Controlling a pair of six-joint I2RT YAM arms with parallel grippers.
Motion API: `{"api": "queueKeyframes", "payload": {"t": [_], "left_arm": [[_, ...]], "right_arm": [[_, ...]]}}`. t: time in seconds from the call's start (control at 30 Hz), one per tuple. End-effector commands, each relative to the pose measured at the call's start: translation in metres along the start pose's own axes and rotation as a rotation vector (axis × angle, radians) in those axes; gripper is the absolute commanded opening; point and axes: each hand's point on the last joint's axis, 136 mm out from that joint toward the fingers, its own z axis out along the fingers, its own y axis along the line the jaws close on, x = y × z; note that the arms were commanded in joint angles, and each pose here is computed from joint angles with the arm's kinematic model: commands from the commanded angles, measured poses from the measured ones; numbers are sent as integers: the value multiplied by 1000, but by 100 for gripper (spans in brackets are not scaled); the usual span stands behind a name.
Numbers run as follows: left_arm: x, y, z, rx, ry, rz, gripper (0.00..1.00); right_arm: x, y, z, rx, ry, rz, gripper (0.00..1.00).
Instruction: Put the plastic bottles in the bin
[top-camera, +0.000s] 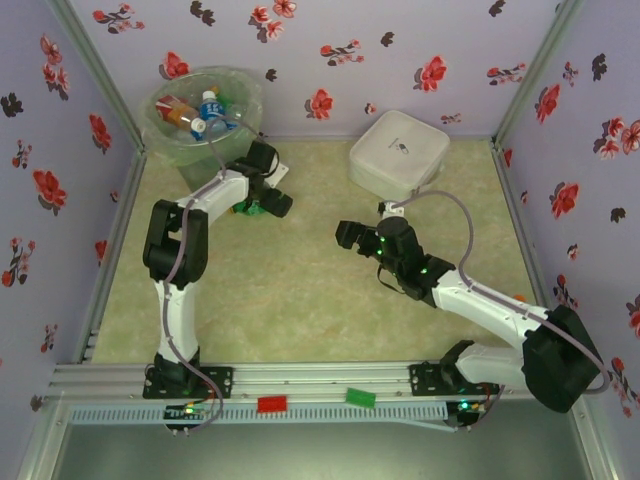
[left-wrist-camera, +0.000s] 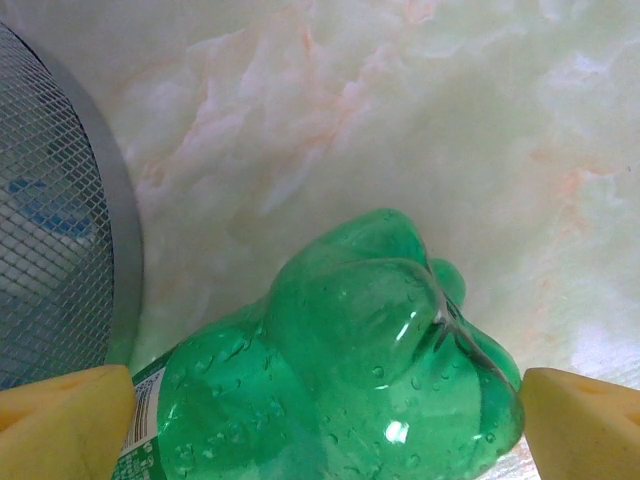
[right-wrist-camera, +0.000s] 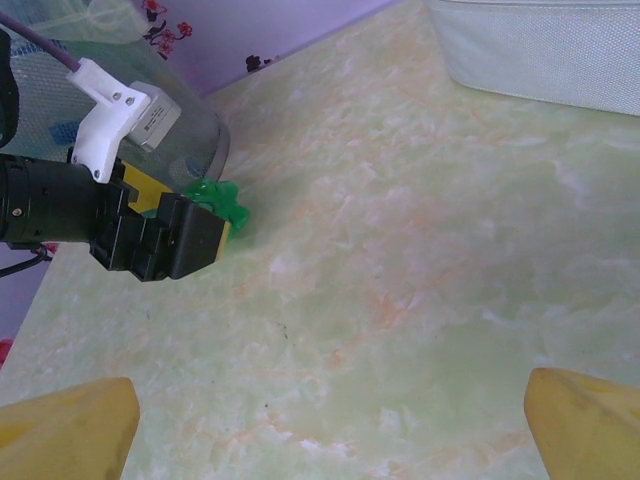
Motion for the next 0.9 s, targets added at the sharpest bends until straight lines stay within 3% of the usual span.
{"api": "queueKeyframes", "payload": {"t": [0.0, 0.57, 0.7, 0.87], "left_arm": [[34, -14, 9, 34, 135, -28, 98], [57, -30, -6, -11, 163, -123, 97], [66, -33, -1, -10, 176, -133, 88], [63, -33, -4, -11, 155, -141, 66]], "right_arm": [[-4, -8, -2, 24, -31, -10, 100], [-1, -12, -2, 30, -36, -6, 100], [-1, -12, -2, 28, -39, -5, 100], [0, -12, -2, 27, -36, -5, 100]]}}
